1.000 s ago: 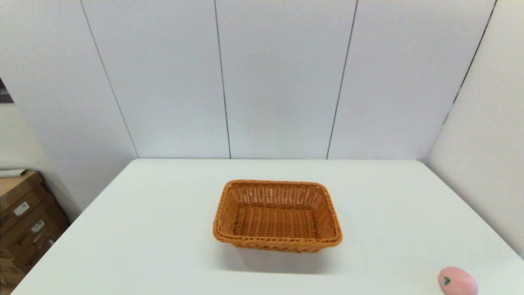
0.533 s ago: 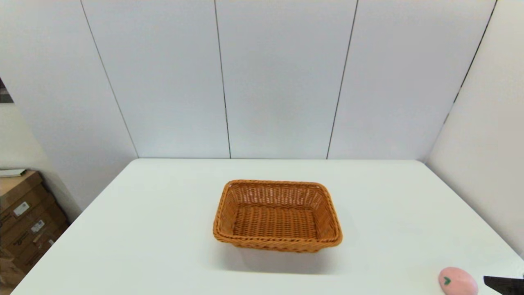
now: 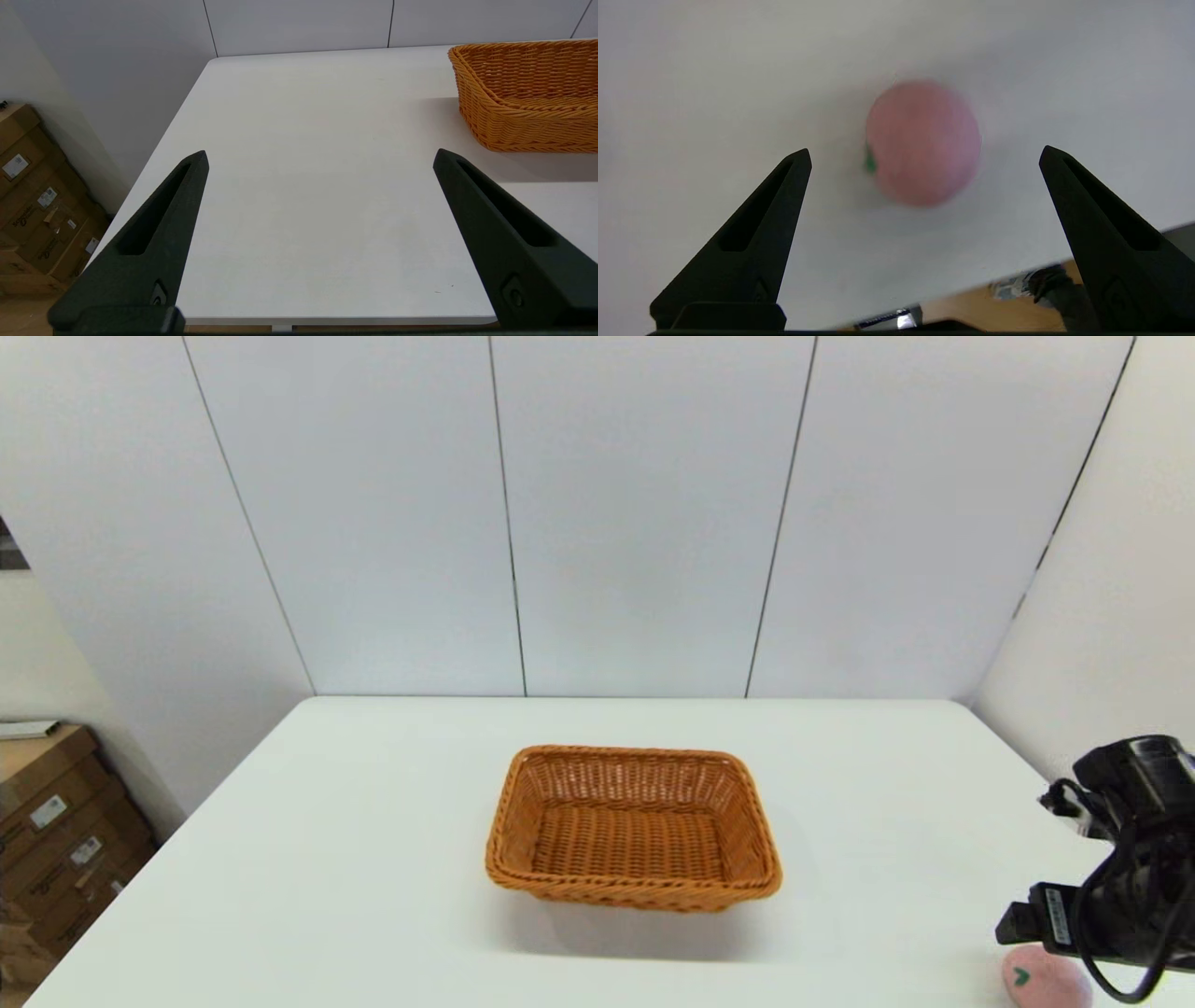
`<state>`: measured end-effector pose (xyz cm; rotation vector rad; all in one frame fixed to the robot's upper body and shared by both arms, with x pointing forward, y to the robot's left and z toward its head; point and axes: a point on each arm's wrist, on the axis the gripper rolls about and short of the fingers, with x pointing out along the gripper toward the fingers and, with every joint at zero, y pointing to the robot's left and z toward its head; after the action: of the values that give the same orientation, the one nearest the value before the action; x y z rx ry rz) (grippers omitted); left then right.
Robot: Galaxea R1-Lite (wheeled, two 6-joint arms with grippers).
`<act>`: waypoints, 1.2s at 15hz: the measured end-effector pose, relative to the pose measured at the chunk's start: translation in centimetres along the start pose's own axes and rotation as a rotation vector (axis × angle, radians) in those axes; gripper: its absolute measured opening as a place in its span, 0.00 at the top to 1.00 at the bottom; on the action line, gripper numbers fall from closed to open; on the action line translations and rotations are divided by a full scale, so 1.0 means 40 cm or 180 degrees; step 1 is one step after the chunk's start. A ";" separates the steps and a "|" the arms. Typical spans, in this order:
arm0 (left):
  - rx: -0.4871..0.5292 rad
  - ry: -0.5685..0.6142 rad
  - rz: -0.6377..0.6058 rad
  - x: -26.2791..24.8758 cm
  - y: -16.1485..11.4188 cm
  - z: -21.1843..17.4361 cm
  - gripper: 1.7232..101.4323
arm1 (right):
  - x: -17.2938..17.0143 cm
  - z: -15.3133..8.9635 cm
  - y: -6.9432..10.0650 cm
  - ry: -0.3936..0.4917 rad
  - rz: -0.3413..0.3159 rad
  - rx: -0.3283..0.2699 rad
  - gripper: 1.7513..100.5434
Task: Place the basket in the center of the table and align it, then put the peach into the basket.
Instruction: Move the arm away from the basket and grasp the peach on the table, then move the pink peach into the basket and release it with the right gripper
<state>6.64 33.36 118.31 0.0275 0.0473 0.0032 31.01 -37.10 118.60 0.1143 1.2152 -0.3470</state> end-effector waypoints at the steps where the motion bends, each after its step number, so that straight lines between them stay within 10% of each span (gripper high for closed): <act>1: -0.0001 0.0002 0.0001 0.000 0.000 0.000 0.04 | 0.027 0.005 -0.005 0.0086 -0.0023 0.0043 0.04; 9: 0.0000 0.0005 0.0001 0.000 0.000 0.000 0.04 | 0.094 0.008 -0.010 0.0382 0.0015 0.0114 0.59; 11: -0.0001 0.0005 0.0000 0.000 0.000 0.000 0.04 | 0.091 0.009 -0.008 0.0383 0.0125 0.0126 0.96; 18: 0.0000 0.0006 0.0001 0.000 0.000 0.000 0.04 | -0.018 0.037 0.011 -0.0153 0.0988 0.0057 0.96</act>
<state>6.63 33.36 118.31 0.0275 0.0492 0.0036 32.25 -36.95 119.74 0.3045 1.1266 -0.0890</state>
